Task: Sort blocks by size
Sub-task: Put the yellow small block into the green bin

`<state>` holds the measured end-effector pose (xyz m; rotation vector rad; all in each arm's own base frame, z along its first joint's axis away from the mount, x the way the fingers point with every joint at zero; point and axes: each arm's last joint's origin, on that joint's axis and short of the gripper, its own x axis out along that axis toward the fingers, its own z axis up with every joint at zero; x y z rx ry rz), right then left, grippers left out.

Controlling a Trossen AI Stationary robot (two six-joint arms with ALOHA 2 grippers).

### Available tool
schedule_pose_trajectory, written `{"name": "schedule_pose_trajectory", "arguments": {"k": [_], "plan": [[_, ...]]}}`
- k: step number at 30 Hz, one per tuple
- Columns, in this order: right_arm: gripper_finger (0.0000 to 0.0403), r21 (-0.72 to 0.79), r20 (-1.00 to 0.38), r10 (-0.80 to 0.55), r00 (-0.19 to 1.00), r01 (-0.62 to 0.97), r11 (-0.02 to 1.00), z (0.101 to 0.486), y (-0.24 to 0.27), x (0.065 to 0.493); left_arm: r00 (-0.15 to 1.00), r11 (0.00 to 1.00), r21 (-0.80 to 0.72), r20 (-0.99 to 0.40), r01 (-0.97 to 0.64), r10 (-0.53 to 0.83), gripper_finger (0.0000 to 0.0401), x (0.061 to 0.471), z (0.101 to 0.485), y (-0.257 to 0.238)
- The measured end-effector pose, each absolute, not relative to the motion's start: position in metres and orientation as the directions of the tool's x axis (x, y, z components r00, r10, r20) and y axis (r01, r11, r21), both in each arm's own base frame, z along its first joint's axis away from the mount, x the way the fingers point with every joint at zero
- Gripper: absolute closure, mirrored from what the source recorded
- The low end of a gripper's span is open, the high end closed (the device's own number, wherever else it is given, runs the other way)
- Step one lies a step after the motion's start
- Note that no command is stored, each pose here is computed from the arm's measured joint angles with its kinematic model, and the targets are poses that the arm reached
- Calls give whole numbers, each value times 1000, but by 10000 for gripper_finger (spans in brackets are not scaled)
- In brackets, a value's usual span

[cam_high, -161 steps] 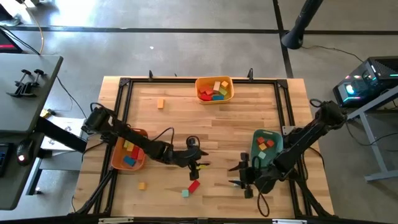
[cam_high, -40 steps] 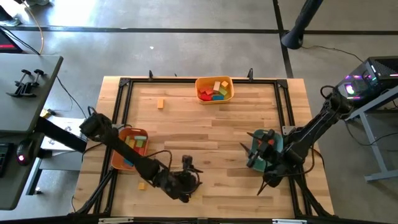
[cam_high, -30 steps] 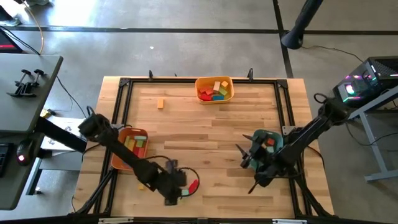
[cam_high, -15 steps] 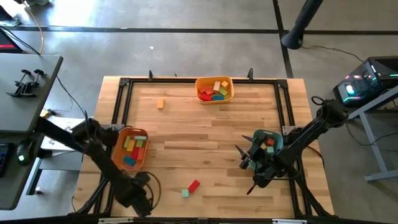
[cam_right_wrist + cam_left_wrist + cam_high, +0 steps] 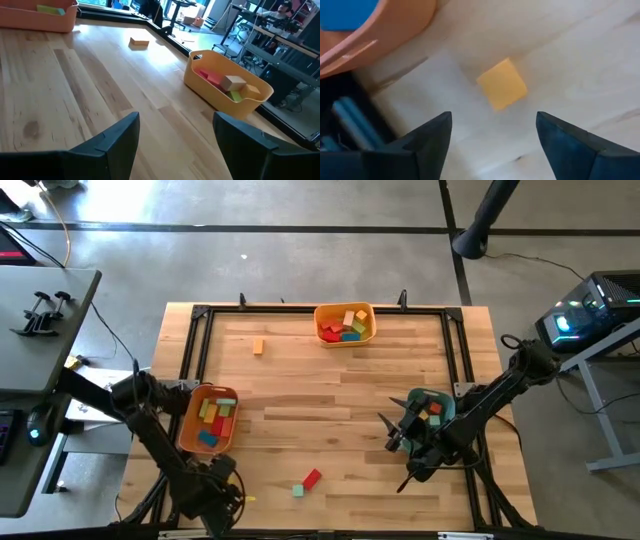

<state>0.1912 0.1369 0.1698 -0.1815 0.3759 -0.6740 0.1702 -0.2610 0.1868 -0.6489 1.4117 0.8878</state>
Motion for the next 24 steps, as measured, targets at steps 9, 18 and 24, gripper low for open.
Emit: {"name": "schedule_pose_trajectory", "arguments": {"k": [9,18,24], "plan": [[153,-287,-278,-639,717,573,768,170,137,191,22,433,7,-998,-902,62,119,180,151,-250],[153,-287,-278,-639,717,573,768,170,137,191,3,378,14,-999,-926,44,133,190,139,-234],[153,-286,-278,-639,718,573,768,170,137,191,7,410,-2,-1000,-912,11,203,198,139,-230]]}}
